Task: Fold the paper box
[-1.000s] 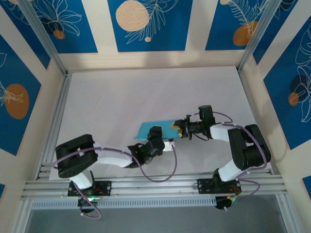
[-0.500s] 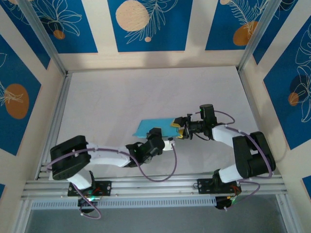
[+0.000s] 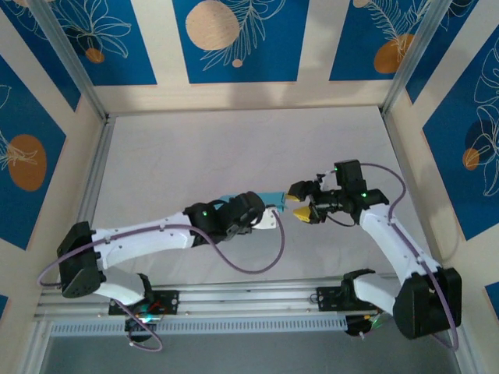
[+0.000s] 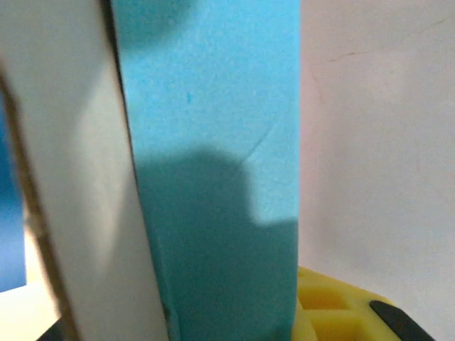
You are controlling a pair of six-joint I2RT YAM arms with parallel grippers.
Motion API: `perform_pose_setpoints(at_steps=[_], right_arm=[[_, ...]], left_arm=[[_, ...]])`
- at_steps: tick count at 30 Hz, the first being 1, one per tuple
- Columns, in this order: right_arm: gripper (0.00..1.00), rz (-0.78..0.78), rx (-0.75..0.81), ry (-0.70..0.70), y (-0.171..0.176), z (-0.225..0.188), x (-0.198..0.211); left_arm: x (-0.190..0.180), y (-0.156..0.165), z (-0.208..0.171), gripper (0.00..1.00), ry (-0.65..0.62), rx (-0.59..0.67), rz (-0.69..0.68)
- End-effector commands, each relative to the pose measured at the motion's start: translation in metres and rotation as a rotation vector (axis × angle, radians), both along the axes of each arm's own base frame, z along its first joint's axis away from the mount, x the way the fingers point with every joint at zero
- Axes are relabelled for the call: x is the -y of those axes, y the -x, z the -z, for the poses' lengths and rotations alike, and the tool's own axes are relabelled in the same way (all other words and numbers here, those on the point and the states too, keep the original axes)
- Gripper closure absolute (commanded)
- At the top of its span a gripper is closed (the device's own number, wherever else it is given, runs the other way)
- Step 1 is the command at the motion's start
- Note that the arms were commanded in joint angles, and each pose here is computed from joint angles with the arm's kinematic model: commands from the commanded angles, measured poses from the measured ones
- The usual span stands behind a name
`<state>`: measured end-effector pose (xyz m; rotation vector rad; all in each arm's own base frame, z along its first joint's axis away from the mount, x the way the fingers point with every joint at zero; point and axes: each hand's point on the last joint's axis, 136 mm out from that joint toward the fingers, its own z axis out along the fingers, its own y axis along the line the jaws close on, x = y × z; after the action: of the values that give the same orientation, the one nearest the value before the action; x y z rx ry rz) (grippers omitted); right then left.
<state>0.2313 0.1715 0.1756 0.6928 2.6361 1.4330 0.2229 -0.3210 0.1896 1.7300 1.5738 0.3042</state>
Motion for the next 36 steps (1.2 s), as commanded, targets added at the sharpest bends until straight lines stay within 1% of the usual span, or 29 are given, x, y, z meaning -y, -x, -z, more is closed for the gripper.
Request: perform_pose_setpoints(at_steps=[1, 3, 6, 8, 11, 13, 16, 18, 22, 24, 26, 30, 33, 36], right_arm=[[0.41, -0.015, -0.025, 0.196, 0.025, 0.013, 0.027], [0.51, -0.024, 0.021, 0.273, 0.025, 0.011, 0.037], [0.63, -0.09, 0.111, 0.32, 0.027, 0.003, 0.037], [0.68, -0.155, 0.169, 0.338, 0.031, -0.004, 0.032], [0.72, -0.228, 0.215, 0.36, 0.038, -0.008, 0.025], [0.73, -0.284, 0.231, 0.364, 0.045, -0.005, 0.016], [0.75, -0.326, 0.231, 0.365, 0.054, 0.001, 0.008], [0.76, -0.341, 0.234, 0.328, 0.058, 0.003, 0.001], [0.76, -0.362, 0.235, 0.237, 0.061, 0.0, -0.012], [0.76, -0.372, 0.225, 0.233, 0.062, 0.004, -0.014], [0.76, -0.383, 0.213, 0.259, 0.061, 0.009, -0.013], [0.71, -0.388, 0.22, 0.313, 0.058, 0.013, -0.01], [0.7, -0.421, 0.227, 0.392, 0.055, 0.016, -0.009], [0.7, -0.462, 0.245, 0.435, 0.053, 0.019, -0.012]], left_arm=[[-0.017, 0.034, 0.031, 0.75, -0.121, -0.26, 0.039], [-0.014, 0.043, 0.043, 0.75, -0.143, -0.348, 0.049], [-0.012, 0.055, 0.061, 0.75, -0.186, -0.477, 0.052], [-0.009, 0.062, 0.072, 0.75, -0.209, -0.55, 0.063], [-0.005, 0.061, 0.084, 0.74, -0.219, -0.579, 0.055], [-0.003, 0.06, 0.089, 0.73, -0.221, -0.586, 0.05], [0.001, 0.059, 0.09, 0.68, -0.199, -0.586, 0.053], [0.002, 0.056, 0.088, 0.62, -0.17, -0.577, 0.055], [0.002, 0.054, 0.083, 0.62, -0.11, -0.584, 0.053], [0.003, 0.053, 0.081, 0.62, -0.092, -0.587, 0.055], [0.003, 0.051, 0.08, 0.63, -0.074, -0.59, 0.054], [0.005, 0.049, 0.077, 0.64, -0.027, -0.627, 0.056], [0.005, 0.05, 0.075, 0.65, -0.01, -0.667, 0.062], [0.005, 0.048, 0.071, 0.65, 0.004, -0.691, 0.062]])
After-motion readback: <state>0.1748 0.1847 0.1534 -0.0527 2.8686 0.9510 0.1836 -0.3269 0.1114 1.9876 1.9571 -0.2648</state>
